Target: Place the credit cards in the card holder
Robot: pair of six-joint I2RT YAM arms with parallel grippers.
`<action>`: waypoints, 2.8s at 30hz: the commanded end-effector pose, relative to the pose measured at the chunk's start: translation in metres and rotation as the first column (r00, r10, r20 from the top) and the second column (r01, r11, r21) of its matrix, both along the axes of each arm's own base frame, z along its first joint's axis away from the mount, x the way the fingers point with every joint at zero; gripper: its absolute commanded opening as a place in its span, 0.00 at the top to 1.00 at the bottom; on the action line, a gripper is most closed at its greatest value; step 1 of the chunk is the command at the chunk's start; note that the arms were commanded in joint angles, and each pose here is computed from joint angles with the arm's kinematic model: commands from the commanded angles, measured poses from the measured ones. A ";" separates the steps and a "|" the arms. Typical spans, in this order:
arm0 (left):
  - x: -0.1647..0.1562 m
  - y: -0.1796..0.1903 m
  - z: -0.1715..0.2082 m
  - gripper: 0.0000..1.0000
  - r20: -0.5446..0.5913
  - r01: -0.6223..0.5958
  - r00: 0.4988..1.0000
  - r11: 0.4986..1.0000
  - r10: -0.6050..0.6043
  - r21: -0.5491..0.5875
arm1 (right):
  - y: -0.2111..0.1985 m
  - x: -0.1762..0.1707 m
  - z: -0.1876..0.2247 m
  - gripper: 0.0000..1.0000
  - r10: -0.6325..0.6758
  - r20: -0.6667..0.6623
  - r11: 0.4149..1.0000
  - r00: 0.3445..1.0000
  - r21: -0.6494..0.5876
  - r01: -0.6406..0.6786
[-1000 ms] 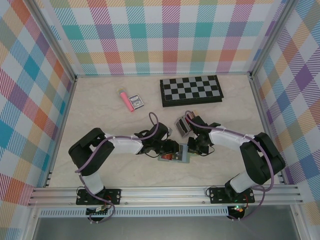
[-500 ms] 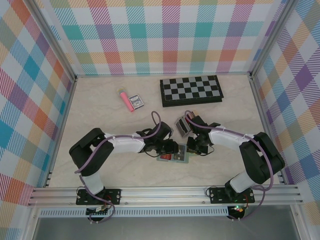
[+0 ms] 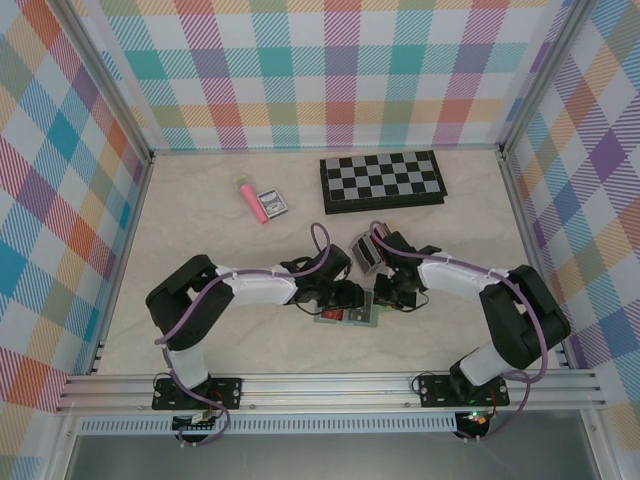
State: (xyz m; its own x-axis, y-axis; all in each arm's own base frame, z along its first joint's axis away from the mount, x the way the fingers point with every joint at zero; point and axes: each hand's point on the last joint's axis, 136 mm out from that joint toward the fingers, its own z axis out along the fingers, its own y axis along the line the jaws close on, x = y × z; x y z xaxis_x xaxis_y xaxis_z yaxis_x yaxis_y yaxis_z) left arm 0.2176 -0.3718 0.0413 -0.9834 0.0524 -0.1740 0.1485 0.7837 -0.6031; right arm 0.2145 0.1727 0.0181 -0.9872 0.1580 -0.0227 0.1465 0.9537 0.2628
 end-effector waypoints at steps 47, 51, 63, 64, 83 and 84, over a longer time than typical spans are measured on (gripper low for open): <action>0.089 0.087 0.033 0.39 0.004 -0.376 0.927 0.926 0.376 -0.033 | 0.057 0.140 0.092 0.25 0.117 0.142 0.908 0.983 0.386 -0.164; 0.101 0.078 0.033 0.40 -0.003 -0.374 0.927 0.926 0.375 -0.049 | 0.033 0.141 0.089 0.25 0.122 0.170 0.969 0.978 0.194 -0.155; 0.125 0.066 0.008 0.44 -0.055 -0.403 0.914 0.914 0.401 -0.045 | 0.006 0.140 0.096 0.28 0.157 0.221 0.987 0.963 0.000 -0.160; 0.125 0.066 0.005 0.46 -0.057 -0.404 0.914 0.914 0.401 -0.040 | 0.006 0.139 0.096 0.28 0.166 0.223 0.986 0.961 -0.011 -0.168; 0.115 0.079 -0.012 0.61 -0.058 -0.398 0.915 0.917 0.399 0.038 | 0.022 0.141 0.078 0.37 0.393 0.183 0.894 0.901 -0.305 -0.328; 0.115 0.079 -0.012 0.62 -0.057 -0.397 0.915 0.917 0.399 0.038 | 0.021 0.141 0.076 0.37 0.394 0.178 0.892 0.902 -0.310 -0.328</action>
State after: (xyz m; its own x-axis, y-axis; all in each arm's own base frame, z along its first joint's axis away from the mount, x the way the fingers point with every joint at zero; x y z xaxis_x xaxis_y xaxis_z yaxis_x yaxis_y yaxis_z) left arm 0.3375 -0.3076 0.0453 -0.9304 -0.3433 -0.1283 -0.1862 0.7443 -0.6413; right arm 0.3546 0.1962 0.0956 -0.9367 -0.2276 -0.2661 -0.2378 0.9713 0.0062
